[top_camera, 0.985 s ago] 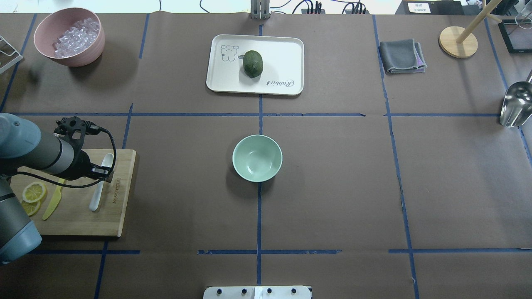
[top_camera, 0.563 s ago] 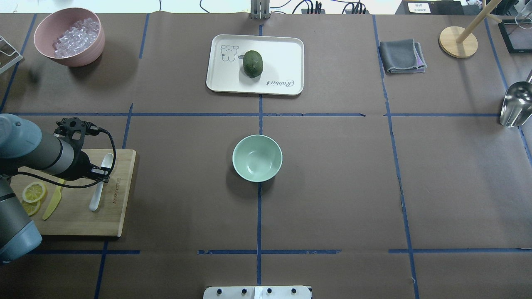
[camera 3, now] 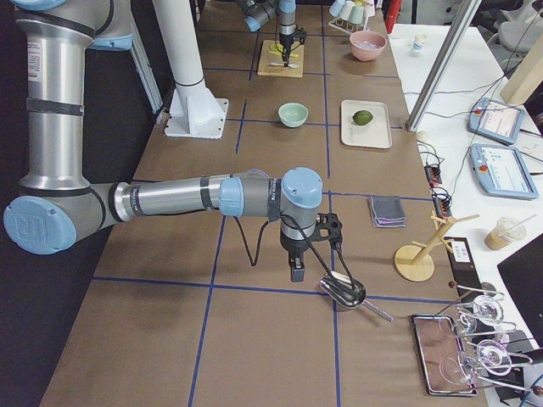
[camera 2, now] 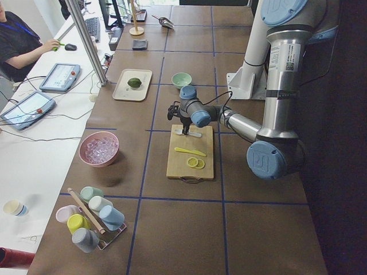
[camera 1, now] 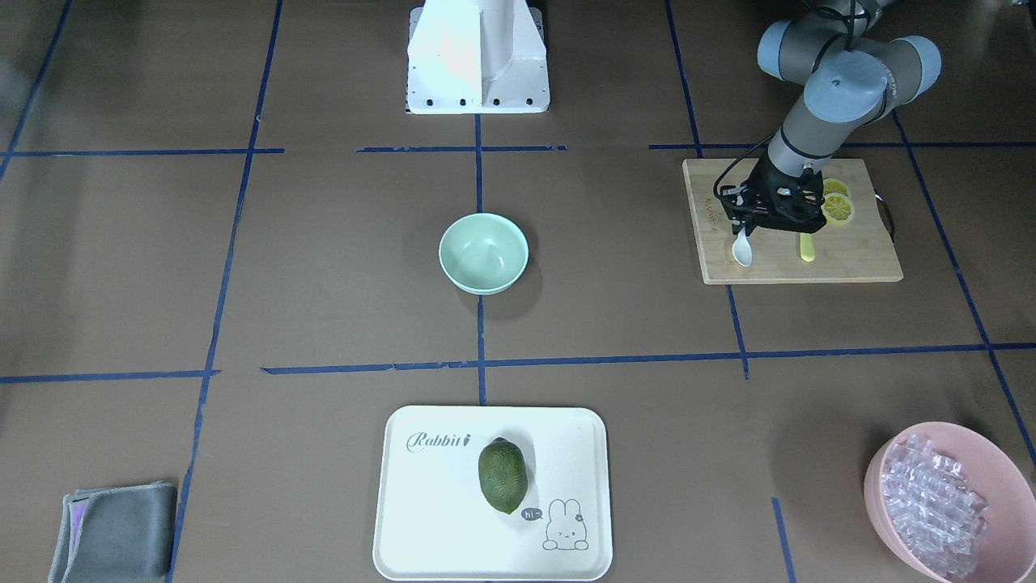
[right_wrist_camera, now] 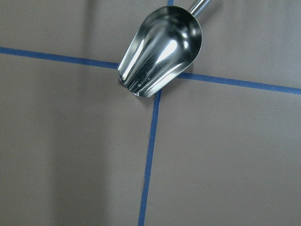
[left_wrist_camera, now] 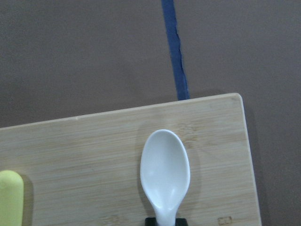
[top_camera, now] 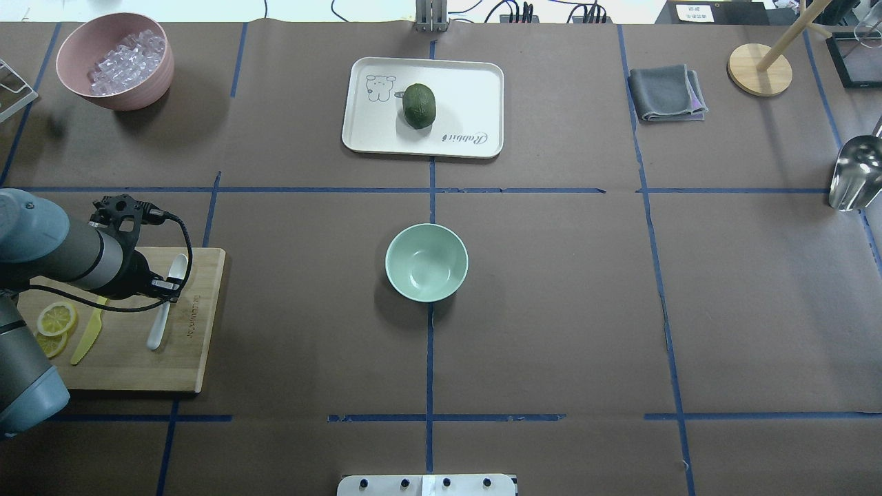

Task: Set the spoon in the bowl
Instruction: 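Lower the left gripper and close it on the white spoon's handle, then lift the spoon with the left gripper and carry it over the green bowl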

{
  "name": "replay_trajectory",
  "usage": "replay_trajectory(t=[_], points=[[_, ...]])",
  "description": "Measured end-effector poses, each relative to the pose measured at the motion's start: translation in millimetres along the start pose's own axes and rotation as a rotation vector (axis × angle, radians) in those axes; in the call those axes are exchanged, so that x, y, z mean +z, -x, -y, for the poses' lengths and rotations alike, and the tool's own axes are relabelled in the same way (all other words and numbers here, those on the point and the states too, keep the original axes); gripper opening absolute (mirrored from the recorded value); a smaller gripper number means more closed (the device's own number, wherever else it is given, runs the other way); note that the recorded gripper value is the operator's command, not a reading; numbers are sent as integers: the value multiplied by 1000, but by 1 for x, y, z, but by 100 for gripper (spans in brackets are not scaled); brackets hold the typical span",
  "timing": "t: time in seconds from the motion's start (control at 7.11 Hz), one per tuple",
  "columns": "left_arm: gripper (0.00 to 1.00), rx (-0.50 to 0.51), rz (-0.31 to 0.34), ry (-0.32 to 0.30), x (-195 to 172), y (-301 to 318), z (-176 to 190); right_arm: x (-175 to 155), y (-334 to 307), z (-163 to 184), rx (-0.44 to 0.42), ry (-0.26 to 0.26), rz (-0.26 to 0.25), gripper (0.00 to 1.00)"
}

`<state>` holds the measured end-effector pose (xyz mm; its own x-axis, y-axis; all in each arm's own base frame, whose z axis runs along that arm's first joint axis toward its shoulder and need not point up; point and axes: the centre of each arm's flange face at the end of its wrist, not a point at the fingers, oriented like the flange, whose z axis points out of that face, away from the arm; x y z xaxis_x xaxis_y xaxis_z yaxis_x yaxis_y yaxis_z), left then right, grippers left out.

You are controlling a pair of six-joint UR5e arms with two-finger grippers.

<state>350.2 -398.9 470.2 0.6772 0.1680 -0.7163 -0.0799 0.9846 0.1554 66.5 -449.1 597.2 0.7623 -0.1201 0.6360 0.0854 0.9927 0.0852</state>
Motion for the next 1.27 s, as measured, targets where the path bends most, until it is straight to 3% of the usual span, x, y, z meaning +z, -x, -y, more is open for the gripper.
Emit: replay_trajectory(t=[0.7, 1.27], points=[[0, 47, -76, -14, -46, -65, 8, 0, 0, 0, -9, -1, 1, 100], [0, 113, -110, 26, -70, -215, 37, 1, 0, 0, -5, 1, 3, 100]])
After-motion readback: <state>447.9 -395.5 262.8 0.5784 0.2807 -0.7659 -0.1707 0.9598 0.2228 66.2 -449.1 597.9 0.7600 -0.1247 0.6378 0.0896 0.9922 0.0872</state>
